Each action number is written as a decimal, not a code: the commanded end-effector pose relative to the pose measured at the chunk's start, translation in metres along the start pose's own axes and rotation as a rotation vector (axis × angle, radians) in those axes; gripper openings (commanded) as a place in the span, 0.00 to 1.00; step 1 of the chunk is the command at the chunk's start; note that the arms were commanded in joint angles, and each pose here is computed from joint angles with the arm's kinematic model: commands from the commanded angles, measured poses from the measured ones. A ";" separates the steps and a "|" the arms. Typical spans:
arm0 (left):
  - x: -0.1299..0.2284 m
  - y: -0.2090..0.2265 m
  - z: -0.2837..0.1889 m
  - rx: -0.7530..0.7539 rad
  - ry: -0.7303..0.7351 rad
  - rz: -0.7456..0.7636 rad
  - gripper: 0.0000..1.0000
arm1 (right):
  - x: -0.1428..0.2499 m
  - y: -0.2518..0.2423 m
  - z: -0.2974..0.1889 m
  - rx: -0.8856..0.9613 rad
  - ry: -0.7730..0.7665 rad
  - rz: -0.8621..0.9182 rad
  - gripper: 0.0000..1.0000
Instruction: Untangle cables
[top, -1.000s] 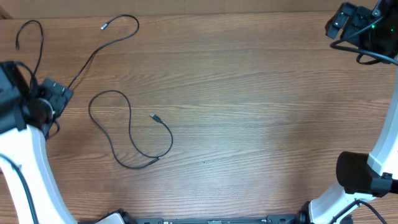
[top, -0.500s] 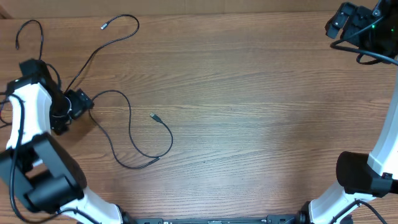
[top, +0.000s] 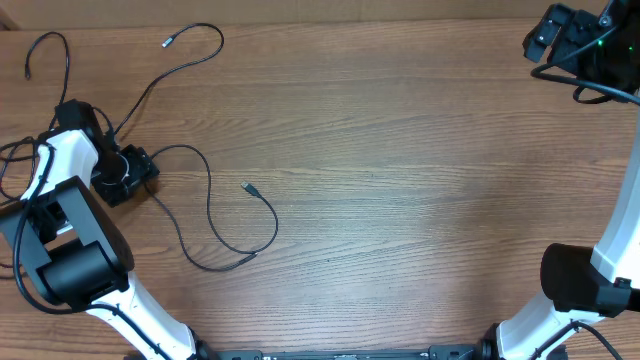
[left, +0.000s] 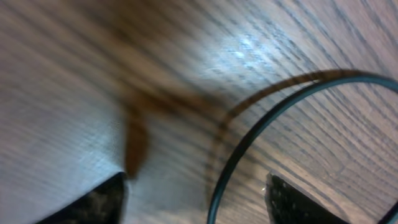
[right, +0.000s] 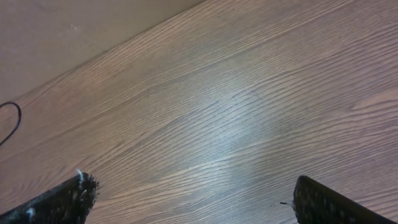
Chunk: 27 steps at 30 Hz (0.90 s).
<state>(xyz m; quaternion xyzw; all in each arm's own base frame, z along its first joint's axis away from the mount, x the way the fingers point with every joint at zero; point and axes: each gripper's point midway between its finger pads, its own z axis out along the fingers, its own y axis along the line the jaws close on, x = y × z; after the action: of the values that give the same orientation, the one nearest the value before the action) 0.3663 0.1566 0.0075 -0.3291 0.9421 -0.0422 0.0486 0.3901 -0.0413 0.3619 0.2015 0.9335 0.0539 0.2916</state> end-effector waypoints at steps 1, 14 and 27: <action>0.000 -0.009 0.004 0.029 0.008 0.038 0.41 | -0.001 0.000 -0.009 -0.005 -0.022 0.004 1.00; 0.030 0.072 -0.032 -0.320 0.062 -0.465 0.04 | -0.001 0.000 -0.009 -0.005 -0.022 0.004 1.00; 0.034 0.140 -0.126 -0.274 -0.126 -0.891 0.04 | -0.001 0.000 -0.009 -0.005 -0.022 0.004 1.00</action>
<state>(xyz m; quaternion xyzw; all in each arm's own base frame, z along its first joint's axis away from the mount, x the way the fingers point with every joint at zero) 0.2522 0.2319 0.0870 -0.6437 0.7604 0.0863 0.0000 0.3901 -0.0412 0.3619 0.2014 0.9335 0.0541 0.2916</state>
